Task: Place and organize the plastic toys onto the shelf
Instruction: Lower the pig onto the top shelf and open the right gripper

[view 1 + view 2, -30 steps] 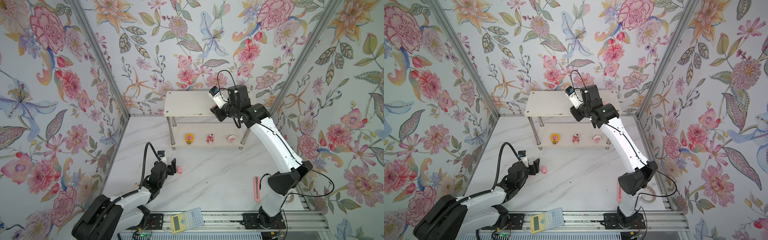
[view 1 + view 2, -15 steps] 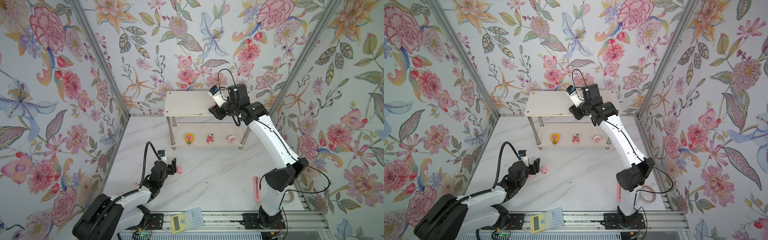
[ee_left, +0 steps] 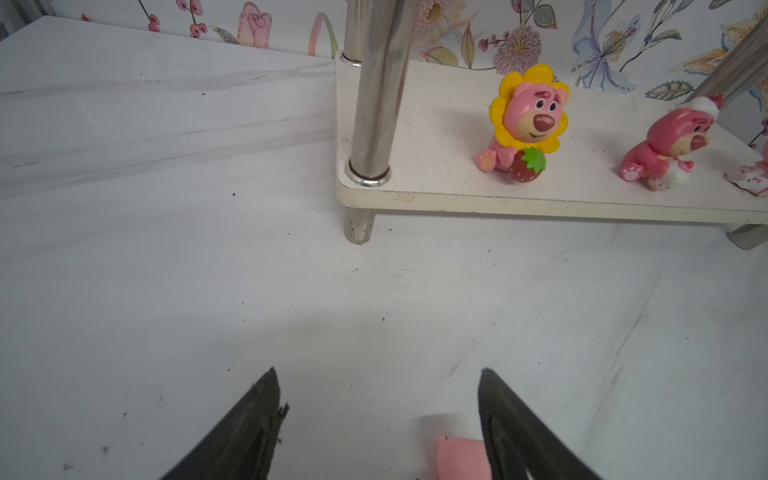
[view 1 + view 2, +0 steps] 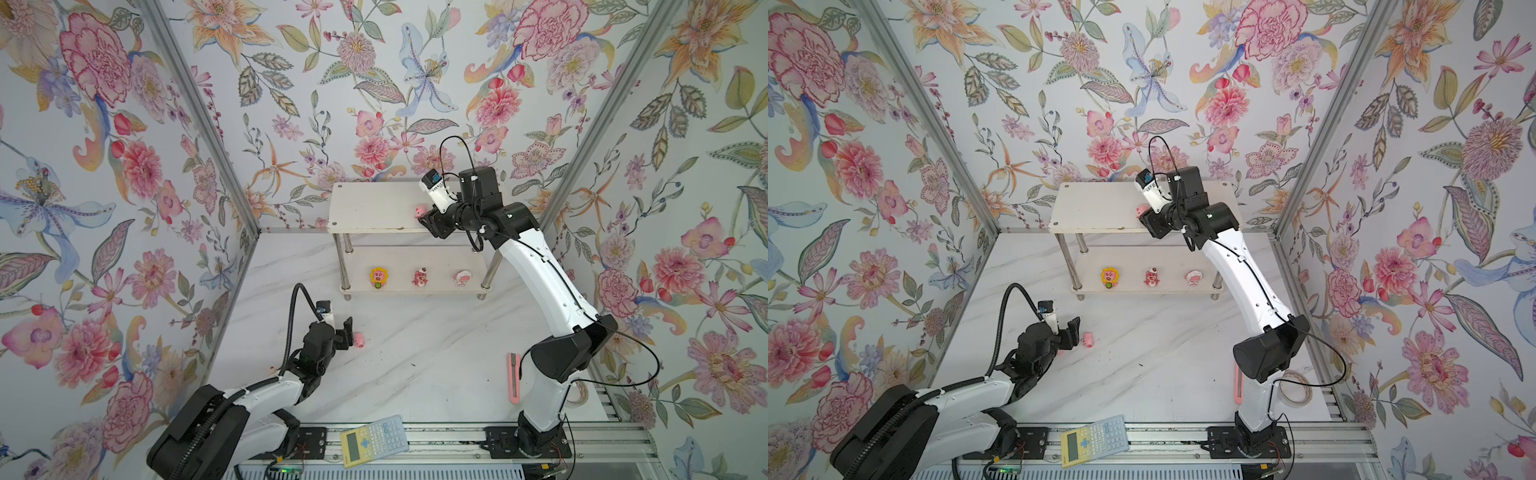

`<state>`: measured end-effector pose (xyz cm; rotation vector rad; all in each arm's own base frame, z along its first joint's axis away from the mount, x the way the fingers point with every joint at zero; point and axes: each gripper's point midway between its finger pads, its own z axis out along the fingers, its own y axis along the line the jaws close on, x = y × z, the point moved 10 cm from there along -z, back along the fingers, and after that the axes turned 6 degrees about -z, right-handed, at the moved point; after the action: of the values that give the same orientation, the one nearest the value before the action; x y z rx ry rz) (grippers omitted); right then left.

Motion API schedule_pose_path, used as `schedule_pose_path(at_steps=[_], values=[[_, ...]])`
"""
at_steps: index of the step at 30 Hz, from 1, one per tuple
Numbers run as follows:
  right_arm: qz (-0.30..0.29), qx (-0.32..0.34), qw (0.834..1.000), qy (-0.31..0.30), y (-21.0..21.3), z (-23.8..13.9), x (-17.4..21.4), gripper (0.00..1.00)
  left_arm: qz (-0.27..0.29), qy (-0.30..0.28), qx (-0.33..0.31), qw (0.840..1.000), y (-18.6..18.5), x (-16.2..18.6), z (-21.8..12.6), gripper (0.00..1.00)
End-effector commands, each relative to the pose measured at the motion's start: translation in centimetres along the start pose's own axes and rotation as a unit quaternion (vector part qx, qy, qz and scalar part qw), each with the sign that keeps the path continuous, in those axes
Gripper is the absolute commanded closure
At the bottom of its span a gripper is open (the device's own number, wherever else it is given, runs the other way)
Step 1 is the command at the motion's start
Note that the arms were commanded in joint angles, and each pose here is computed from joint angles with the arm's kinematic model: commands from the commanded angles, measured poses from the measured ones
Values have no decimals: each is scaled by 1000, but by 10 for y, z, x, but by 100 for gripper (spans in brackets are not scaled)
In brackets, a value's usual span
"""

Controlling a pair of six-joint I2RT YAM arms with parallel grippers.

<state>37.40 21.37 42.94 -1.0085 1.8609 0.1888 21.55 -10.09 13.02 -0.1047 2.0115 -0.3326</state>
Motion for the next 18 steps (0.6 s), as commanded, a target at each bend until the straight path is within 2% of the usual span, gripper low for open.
schedule_pose_path(at_steps=[1,13,18], values=[[17,-20,1000,2,2,-9,0,39,-6,-12,8,1000,-3,-9,3,24],[38,-48,996,-59,5,-45,-21,33,-10,-12,12,1000,-4,-9,2,24],[46,-31,996,-72,3,-53,-26,35,-11,-12,12,1000,-3,-9,2,24]])
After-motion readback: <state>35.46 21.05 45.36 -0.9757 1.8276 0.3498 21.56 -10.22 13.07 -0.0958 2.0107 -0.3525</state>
